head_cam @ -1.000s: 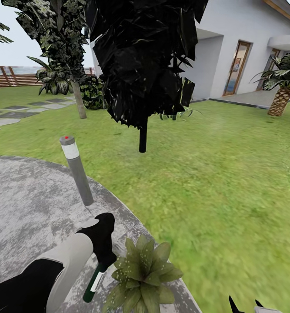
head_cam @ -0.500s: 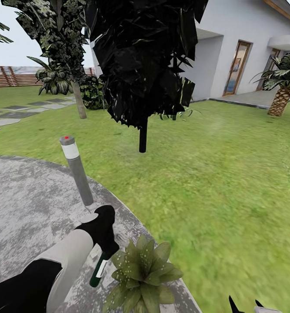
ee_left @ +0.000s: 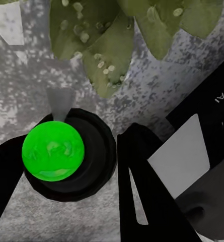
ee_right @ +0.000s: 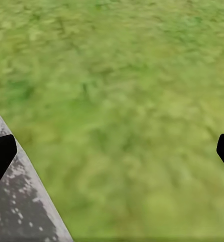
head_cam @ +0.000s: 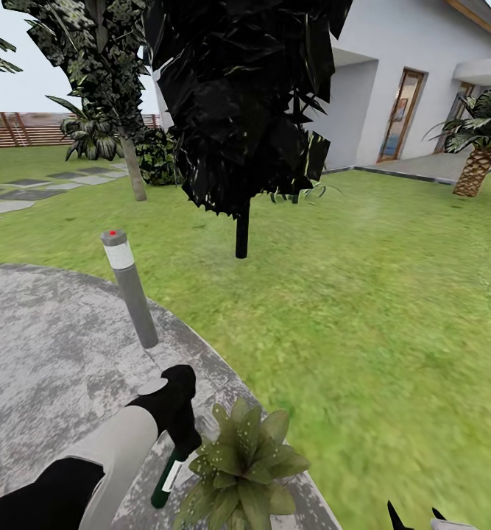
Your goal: Pick up the pesticide atomizer in the garden and spray insectifuge to fully cover both potted plants in the garden.
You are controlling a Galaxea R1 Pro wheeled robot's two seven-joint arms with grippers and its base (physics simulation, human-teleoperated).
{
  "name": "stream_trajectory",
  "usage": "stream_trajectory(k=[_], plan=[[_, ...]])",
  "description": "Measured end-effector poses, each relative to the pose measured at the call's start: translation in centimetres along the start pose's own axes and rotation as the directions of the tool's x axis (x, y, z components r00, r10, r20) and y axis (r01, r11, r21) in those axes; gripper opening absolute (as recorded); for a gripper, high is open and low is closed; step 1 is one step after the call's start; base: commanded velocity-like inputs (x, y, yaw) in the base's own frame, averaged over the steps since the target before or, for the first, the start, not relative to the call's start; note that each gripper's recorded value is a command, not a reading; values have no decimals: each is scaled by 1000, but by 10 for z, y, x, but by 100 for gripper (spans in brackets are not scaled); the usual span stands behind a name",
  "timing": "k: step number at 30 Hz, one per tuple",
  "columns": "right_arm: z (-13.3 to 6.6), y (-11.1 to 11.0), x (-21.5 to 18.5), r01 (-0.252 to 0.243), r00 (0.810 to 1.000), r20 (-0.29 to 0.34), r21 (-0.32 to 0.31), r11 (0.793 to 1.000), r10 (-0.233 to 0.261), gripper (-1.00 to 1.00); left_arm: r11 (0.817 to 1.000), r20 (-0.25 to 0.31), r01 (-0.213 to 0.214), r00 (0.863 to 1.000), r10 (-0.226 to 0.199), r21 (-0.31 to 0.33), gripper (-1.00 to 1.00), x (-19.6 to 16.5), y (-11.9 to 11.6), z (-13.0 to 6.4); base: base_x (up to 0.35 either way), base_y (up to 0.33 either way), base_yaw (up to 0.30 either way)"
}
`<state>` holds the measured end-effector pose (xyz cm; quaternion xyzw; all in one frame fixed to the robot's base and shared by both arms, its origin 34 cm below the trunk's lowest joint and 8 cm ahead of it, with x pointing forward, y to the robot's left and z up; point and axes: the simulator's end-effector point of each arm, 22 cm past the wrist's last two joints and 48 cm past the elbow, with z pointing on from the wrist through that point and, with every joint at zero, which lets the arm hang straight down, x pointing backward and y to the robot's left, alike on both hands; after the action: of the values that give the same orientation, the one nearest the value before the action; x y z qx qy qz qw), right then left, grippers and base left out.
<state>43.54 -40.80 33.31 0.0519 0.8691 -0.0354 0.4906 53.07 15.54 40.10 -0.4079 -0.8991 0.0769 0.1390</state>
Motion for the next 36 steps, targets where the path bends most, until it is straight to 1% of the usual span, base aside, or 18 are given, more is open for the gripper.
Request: stream_trajectory(k=[2,5,8,15,19,22,27,32,36], plan=[[0,0,0,0,1000,0,0,1000,0,100,1000,17,-7,1000,7,-5,-100,-7,-2,-4,0,0,0],[0,0,0,0,1000,0,0,1000,0,100,1000,57,-14,998,16,-24,-100,-21,-1,-16,0,0,0],[0,0,0,0,1000,0,0,1000,0,100,999,70,-17,997,19,-31,-100,-26,-1,-20,0,0,0],[0,0,0,0,1000,0,-1,1000,0,100,999,70,-14,997,17,-36,-100,-27,0,-22,0,0,0],[0,0,0,1,1000,0,-1,1000,-1,100,999,82,-14,997,17,-40,-100,-32,1,-28,0,0,0],[0,0,0,1,1000,0,-1,1000,-1,100,999,84,-15,996,18,-40,-100,-33,0,-29,40,0,0],[0,0,0,0,1000,0,-1,1000,0,100,999,82,-12,996,15,-38,-100,-32,1,-28,109,-110,0],[0,0,0,0,1000,0,0,1000,0,100,999,59,-9,998,11,-36,-100,-24,2,-21,14,-15,0],[0,0,0,1,1000,0,-1,1000,-1,100,999,57,-11,998,13,-35,-100,-23,1,-19,53,-200,0]])
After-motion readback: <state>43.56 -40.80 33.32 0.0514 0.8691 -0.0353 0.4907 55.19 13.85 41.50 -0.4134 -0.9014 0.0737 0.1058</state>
